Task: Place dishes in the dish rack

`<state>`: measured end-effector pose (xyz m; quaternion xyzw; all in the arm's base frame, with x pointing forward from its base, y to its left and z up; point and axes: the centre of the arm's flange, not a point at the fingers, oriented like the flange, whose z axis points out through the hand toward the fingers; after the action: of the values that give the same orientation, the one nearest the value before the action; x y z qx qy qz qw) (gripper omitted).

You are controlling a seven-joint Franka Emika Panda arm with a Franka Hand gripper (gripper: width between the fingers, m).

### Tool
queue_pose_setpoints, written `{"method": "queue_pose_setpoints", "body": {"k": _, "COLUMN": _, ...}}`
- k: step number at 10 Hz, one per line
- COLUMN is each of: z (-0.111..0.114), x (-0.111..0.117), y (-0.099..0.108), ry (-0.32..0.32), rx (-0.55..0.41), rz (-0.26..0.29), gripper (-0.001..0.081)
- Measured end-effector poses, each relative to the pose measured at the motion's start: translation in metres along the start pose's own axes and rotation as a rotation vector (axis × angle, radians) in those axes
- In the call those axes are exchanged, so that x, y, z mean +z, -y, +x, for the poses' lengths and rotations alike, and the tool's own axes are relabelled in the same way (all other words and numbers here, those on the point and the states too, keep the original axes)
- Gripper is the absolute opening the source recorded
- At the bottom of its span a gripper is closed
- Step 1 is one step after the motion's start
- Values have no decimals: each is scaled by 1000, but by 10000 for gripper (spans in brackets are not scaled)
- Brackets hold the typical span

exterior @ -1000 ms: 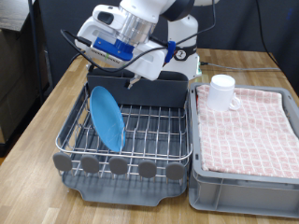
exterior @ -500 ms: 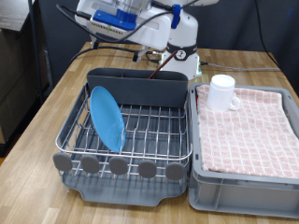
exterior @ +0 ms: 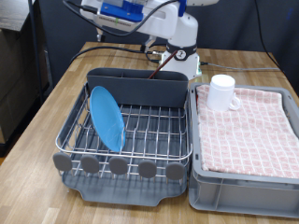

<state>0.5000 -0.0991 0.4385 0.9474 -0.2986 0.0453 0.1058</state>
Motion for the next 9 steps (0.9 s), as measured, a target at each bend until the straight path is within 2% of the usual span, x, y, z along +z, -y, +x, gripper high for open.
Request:
{"method": "queue_pose_setpoints", "body": {"k": 4, "z": -39, "x": -27, "y": 63, "ry": 91, "rx": -80, "rz": 47, "gripper": 803}}
{"method": "queue_pose_setpoints", "body": {"k": 6, "z": -61, "x": -40, "y": 92, "ry": 101, "rx": -97, "rz": 54, "gripper": 803}}
{"method": "queue_pose_setpoints", "body": {"k": 7, "z": -72, "x": -47, "y": 107, "ry": 82, "rx": -135, "rz": 56, "gripper": 803}}
{"method": "queue_pose_setpoints", "body": {"k": 9, "z": -75, "x": -48, "y": 111, "ry": 77, "rx": -152, "rz": 54, "gripper": 803}}
